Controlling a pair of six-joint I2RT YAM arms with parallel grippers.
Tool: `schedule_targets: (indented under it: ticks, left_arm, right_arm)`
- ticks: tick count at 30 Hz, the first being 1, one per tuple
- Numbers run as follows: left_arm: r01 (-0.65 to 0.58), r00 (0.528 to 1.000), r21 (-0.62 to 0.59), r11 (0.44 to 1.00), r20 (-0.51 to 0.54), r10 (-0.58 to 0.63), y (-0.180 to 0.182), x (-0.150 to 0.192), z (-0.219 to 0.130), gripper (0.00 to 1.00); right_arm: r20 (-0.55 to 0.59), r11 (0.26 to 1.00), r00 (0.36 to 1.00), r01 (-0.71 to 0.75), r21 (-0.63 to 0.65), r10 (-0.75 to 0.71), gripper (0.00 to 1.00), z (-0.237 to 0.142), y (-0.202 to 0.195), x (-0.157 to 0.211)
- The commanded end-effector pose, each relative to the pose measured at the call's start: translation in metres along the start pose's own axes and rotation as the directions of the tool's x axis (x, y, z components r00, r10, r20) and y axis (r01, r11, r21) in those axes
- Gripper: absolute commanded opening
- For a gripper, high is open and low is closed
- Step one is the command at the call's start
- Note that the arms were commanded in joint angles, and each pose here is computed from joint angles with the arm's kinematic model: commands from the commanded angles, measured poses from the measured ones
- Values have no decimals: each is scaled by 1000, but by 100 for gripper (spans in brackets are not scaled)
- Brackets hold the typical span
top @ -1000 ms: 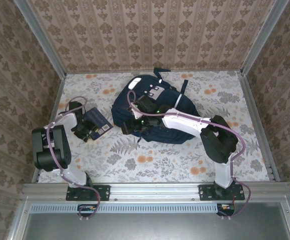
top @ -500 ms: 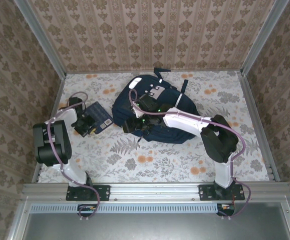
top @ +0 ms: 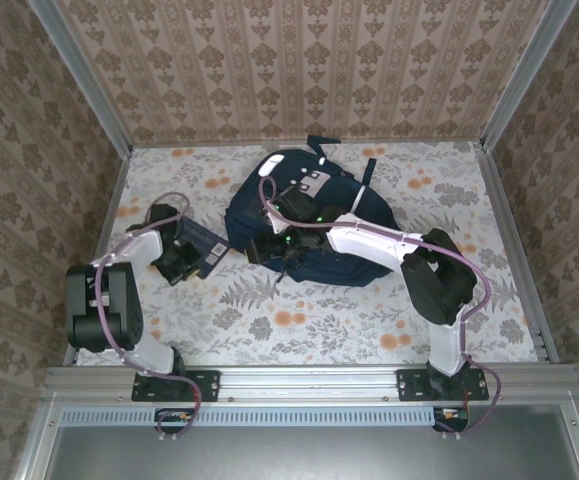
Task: Pack the student bag
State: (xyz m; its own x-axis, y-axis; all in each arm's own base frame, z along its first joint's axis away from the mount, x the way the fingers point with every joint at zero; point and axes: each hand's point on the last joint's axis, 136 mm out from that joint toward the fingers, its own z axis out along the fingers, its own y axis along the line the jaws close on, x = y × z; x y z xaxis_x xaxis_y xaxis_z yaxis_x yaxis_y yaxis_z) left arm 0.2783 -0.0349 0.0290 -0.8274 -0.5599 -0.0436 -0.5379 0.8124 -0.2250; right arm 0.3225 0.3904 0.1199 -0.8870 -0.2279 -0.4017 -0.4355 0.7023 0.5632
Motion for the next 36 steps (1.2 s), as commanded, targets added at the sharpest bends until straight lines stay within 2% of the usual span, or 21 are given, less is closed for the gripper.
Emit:
schedule_targets:
  ticks: [1,7,14,16,18,19,20,21,23,29,33,36]
  left_arm:
    - [-29,996,-38,999,-90,25,15,41,1,0]
    - [-84,988,-29,996,-133,80,23,85,2,0]
    - [-230,956,-6,973,-188,225,21,143,-1,0]
    - [-277,945,-17,961,-186,269,22,150,-6,0]
    - [-298,942,-23,954,-170,290,22,151,-14,3]
    - [-301,943,-23,953,-155,294,21,149,-17,15]
    - [-293,949,-42,955,-131,286,23,145,-23,31]
    - [-283,956,-52,958,-99,277,24,140,-29,40]
    - [-257,966,-47,965,-44,255,23,132,-38,50]
    - [-101,994,71,992,37,98,17,108,-45,53]
    - [18,999,184,983,35,-25,8,88,-30,47]
    - [37,999,208,977,17,-42,2,81,-17,42]
  right_arm:
    - [50,1000,999,19,6,-19,80,-11,4,-20]
    - [23,999,999,37,-2,-37,80,0,15,-19]
    - [-34,999,999,40,13,-40,79,23,18,-5]
    - [-62,998,997,51,24,-49,79,30,17,7]
    - [-90,998,995,49,48,-44,79,39,10,19]
    - [-94,997,995,47,61,-41,79,41,6,24]
    - [-98,997,995,41,72,-34,79,44,1,29]
    - [-101,997,994,35,75,-28,79,46,-2,32]
    - [-114,997,993,25,76,-17,78,51,-6,40]
    - [-137,991,990,60,117,-44,78,59,-8,52]
    - [-148,986,988,72,148,-50,76,66,-12,55]
    - [-171,985,984,77,157,-49,72,75,-16,58]
